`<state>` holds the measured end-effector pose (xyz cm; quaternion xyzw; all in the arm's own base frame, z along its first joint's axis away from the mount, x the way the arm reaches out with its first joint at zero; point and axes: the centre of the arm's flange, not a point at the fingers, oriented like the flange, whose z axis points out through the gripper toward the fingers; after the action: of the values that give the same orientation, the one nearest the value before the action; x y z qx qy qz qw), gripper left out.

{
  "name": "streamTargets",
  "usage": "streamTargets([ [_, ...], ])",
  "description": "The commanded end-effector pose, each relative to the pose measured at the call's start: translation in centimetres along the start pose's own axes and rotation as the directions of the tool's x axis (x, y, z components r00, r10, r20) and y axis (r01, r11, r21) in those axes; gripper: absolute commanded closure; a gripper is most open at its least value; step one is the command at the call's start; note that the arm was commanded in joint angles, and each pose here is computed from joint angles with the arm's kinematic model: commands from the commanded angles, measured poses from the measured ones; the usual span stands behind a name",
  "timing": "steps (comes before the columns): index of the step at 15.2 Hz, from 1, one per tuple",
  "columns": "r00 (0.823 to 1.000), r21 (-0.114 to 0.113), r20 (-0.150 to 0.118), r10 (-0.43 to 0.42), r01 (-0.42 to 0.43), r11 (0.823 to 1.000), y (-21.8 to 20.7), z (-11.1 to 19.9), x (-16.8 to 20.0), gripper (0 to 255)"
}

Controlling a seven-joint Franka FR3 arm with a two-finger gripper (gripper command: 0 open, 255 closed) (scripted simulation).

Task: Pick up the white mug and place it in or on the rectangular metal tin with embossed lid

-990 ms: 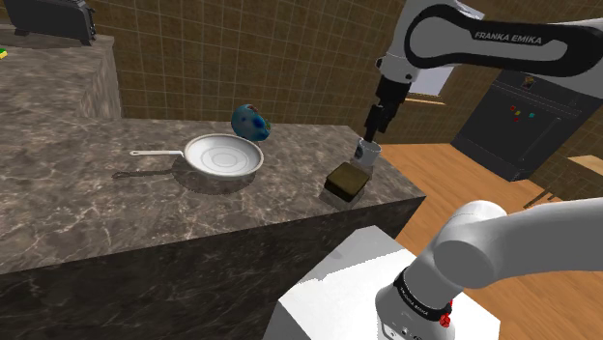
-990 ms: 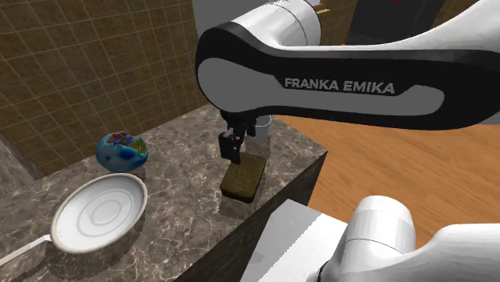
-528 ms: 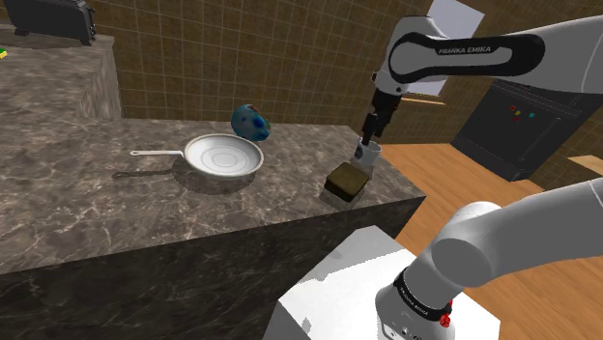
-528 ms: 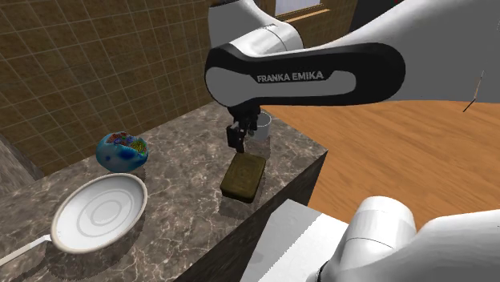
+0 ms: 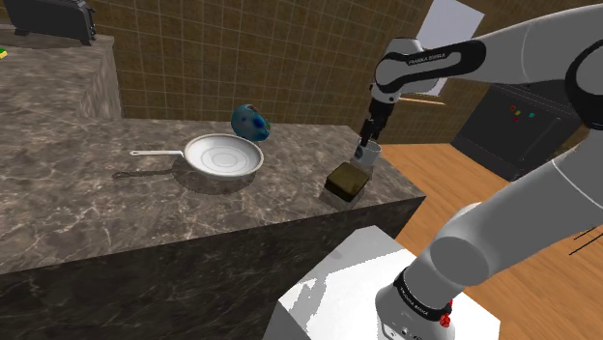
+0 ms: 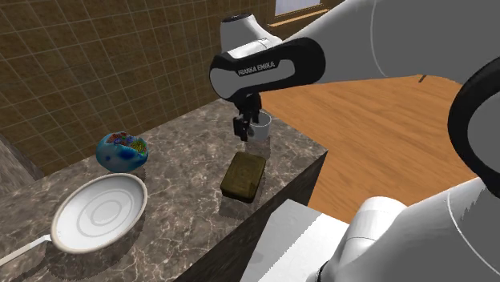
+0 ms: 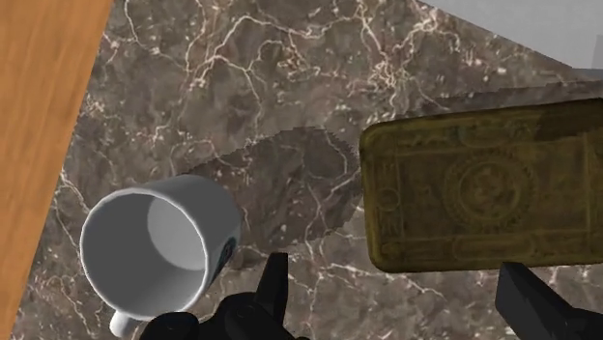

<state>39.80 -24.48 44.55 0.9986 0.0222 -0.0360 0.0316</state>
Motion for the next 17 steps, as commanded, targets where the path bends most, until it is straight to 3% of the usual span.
streamTargets([
  [1, 1.000, 0.000, 0.003, 0.003, -0.003, 1.000, 2.2, 1.5, 0.9, 0],
  [10, 1.000, 0.006, 0.016, 0.017, -0.018, 1.000, 11.3, 7.4, 4.6, 0],
  [17, 1.000, 0.006, 0.016, 0.017, -0.018, 1.000, 11.3, 11.1, 4.5, 0],
])
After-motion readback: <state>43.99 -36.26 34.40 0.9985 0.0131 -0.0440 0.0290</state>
